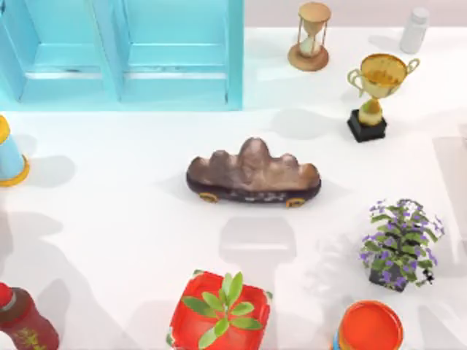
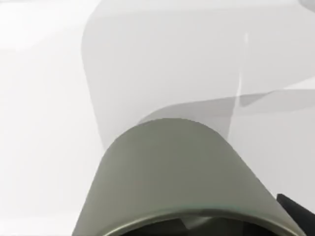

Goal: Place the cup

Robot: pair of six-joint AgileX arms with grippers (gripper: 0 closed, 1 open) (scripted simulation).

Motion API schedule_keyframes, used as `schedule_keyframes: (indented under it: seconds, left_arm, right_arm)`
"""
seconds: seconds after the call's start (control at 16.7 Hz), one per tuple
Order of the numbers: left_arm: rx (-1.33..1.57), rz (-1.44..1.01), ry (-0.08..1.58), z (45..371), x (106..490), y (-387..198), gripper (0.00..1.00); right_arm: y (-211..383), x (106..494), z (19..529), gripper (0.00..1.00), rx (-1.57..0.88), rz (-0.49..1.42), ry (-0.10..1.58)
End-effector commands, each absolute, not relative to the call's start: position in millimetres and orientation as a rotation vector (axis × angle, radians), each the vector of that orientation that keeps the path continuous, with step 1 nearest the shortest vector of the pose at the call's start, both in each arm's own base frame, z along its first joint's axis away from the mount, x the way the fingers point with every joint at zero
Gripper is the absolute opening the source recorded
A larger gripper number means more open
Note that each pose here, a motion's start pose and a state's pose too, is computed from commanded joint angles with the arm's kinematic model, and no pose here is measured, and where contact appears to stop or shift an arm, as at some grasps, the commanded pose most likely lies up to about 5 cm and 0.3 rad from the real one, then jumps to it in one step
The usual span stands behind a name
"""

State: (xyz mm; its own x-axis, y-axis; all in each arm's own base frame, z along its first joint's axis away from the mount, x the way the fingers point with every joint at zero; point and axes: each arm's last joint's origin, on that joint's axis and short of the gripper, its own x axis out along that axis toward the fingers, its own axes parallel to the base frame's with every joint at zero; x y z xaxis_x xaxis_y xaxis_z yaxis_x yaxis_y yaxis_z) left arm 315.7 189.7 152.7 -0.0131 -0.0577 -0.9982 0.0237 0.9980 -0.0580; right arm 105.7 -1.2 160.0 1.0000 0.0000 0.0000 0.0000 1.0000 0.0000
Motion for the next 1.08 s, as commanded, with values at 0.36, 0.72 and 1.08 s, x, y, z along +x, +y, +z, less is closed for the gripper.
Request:
schedule_keyframes:
  seconds: [0.36,0.72,1.08]
  left_arm:
    - [-0.029,-0.061,1.533,144.4,327.0,181.6,0.0]
    - [-0.029,-0.061,1.533,144.4,327.0,181.6,0.3]
    - [-0.029,-0.061,1.533,144.4,327.0,181.6,0.75]
  right_arm:
    - [-1.2,105.7,160.0,1.0,0.0,0.0,0.0]
    - [-1.2,105.7,160.0,1.0,0.0,0.0,0.0]
    - [-1.2,105.7,160.0,1.0,0.0,0.0,0.0]
